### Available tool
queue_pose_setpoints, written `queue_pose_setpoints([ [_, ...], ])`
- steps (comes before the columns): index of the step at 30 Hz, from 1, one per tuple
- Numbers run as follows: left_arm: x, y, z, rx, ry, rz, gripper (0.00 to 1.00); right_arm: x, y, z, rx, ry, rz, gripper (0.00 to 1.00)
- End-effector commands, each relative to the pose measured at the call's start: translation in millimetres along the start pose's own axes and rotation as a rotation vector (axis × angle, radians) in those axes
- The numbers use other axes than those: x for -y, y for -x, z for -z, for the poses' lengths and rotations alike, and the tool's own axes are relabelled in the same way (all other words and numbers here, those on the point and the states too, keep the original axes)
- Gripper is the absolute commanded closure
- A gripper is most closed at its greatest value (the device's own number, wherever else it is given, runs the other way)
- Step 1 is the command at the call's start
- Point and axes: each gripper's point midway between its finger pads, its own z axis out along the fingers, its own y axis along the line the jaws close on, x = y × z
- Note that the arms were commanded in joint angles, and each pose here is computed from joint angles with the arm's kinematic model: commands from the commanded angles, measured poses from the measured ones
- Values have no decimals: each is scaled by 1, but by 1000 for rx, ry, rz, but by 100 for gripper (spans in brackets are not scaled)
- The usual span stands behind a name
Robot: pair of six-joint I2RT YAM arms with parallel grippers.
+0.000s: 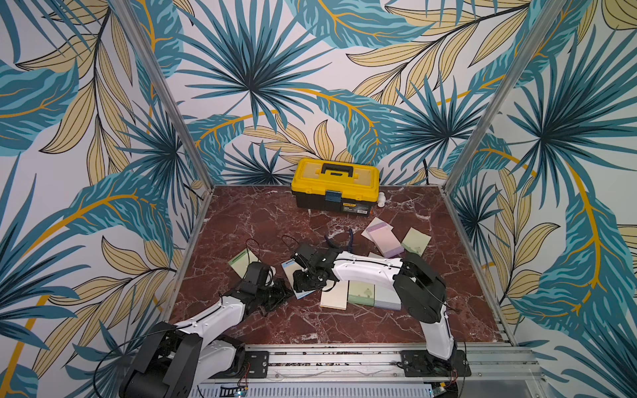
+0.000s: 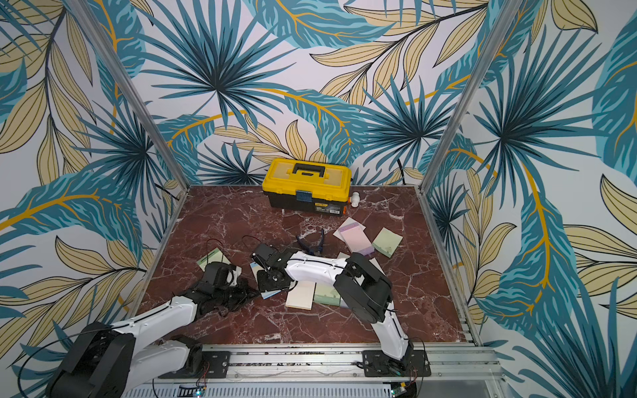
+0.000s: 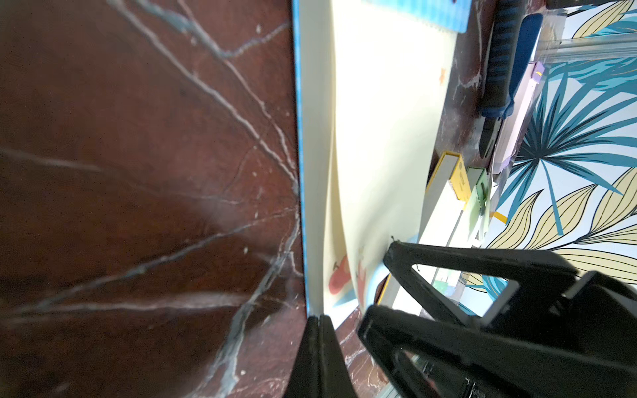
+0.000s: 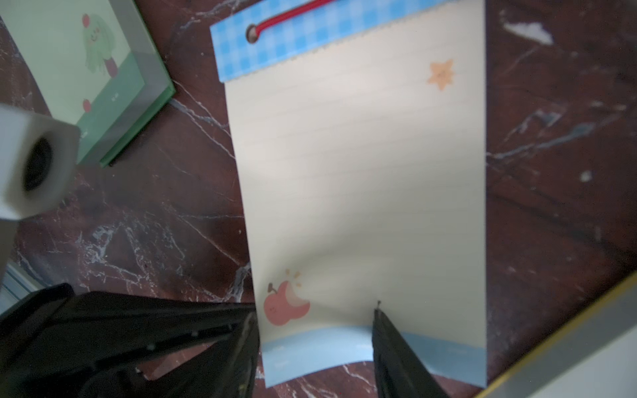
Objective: Tear off pages from different memo pads
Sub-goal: Pick up the memo pad from the center of the board.
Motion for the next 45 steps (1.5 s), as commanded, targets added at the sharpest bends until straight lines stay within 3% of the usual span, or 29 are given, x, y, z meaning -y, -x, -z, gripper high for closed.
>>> queue_pose_setpoints([
  [1, 11, 1, 0, 2, -34, -16, 100, 21, -18, -14, -59, -55, -20, 46],
  [27, 14, 2, -12, -2, -78, -14, 99, 19, -19, -10, -59, -14, -29, 50],
  [45, 18, 6, -14, 7, -87, -21, 100, 10, -17, -11, -56, 52, 8, 67],
])
